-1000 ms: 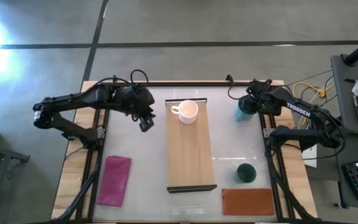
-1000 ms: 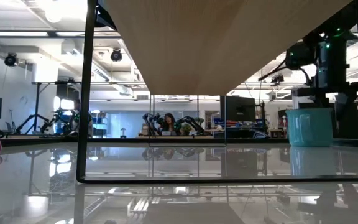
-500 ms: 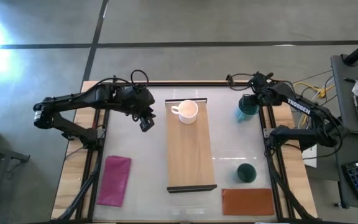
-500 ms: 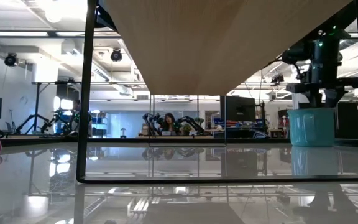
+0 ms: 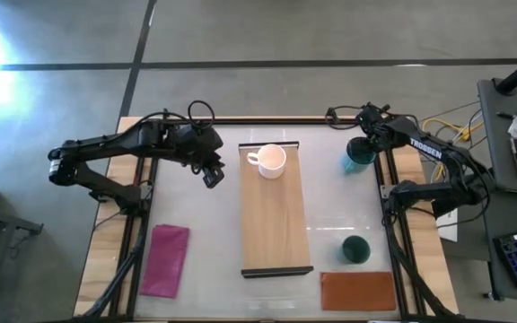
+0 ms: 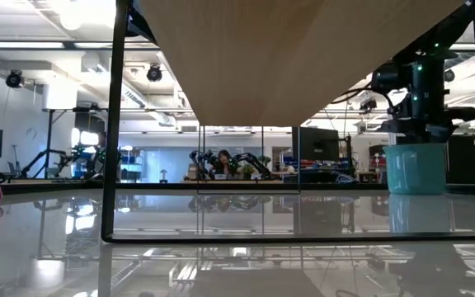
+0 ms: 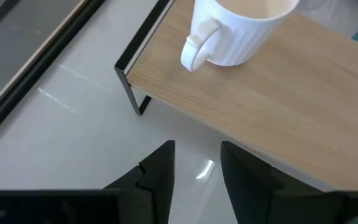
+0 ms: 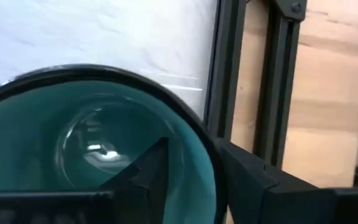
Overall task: Stack small to large cups/mugs on shelf
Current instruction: Put the blue mug on the shelf
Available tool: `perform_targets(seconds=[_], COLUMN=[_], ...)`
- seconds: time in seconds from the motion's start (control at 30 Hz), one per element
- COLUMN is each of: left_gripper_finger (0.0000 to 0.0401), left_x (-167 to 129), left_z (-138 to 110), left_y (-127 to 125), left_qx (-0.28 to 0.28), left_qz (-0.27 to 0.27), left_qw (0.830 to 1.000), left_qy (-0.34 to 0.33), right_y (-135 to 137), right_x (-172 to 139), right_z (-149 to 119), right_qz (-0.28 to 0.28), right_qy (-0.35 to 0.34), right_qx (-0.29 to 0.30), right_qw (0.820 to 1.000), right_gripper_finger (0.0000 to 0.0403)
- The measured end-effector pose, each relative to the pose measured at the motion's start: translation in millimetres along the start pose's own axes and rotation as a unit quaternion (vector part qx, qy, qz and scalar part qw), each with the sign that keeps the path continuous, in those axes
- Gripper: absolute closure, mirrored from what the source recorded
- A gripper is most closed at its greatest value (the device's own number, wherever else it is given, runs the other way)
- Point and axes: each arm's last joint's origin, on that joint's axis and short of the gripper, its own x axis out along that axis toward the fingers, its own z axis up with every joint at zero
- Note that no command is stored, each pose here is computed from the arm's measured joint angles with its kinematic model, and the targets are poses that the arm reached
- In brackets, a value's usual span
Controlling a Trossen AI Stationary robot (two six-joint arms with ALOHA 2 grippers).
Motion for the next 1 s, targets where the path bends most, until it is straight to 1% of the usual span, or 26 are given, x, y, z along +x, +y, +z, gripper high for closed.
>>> perform_targets(seconds=[0.07, 0.13, 0.23, 0.27, 0.47, 0.67, 0.73, 0.87, 1.0], left_gripper_finger=[0.0286, 0.0286, 0.0286, 0.0286, 0.0286, 0.0286, 0.0286, 0.0286, 0.0286], left_x=[0, 0, 1, 1, 4, 10, 11, 10, 9], left_z=[0, 0, 0, 0, -3, -7, -8, -9, -9], left_y=[0, 1, 1, 1, 1, 2, 2, 2, 2], left_qx=[0.000, 0.000, 0.000, 0.000, 0.001, 0.004, 0.008, 0.024, 0.035], left_qz=[0.006, 0.007, 0.007, 0.007, 0.010, 0.014, 0.015, 0.014, 0.013], left_qw=[1.000, 1.000, 1.000, 1.000, 1.000, 1.000, 1.000, 0.999, 0.999], left_qy=[-0.002, -0.002, -0.002, -0.002, 0.006, 0.016, 0.019, 0.019, 0.016], right_y=[0, 1, 5, 6, 13, 17, 19, 31, 47], right_x=[-1, -1, -4, -5, -15, -33, -39, -44, -41], right_z=[0, -1, -1, -1, -17, -42, -50, -66, -84], right_qz=[0.011, 0.029, 0.070, 0.079, 0.080, 0.071, 0.067, 0.079, 0.083], right_qy=[0.003, 0.011, 0.020, 0.023, 0.050, 0.063, 0.062, 0.059, 0.066], right_qx=[0.019, 0.038, 0.064, 0.067, 0.086, 0.109, 0.125, 0.149, 0.169], right_qw=[1.000, 0.999, 0.995, 0.994, 0.992, 0.990, 0.988, 0.984, 0.980], right_gripper_finger=[0.0297, 0.0326, 0.0371, 0.0379, 0.0379, 0.0380, 0.0381, 0.0381, 0.0381])
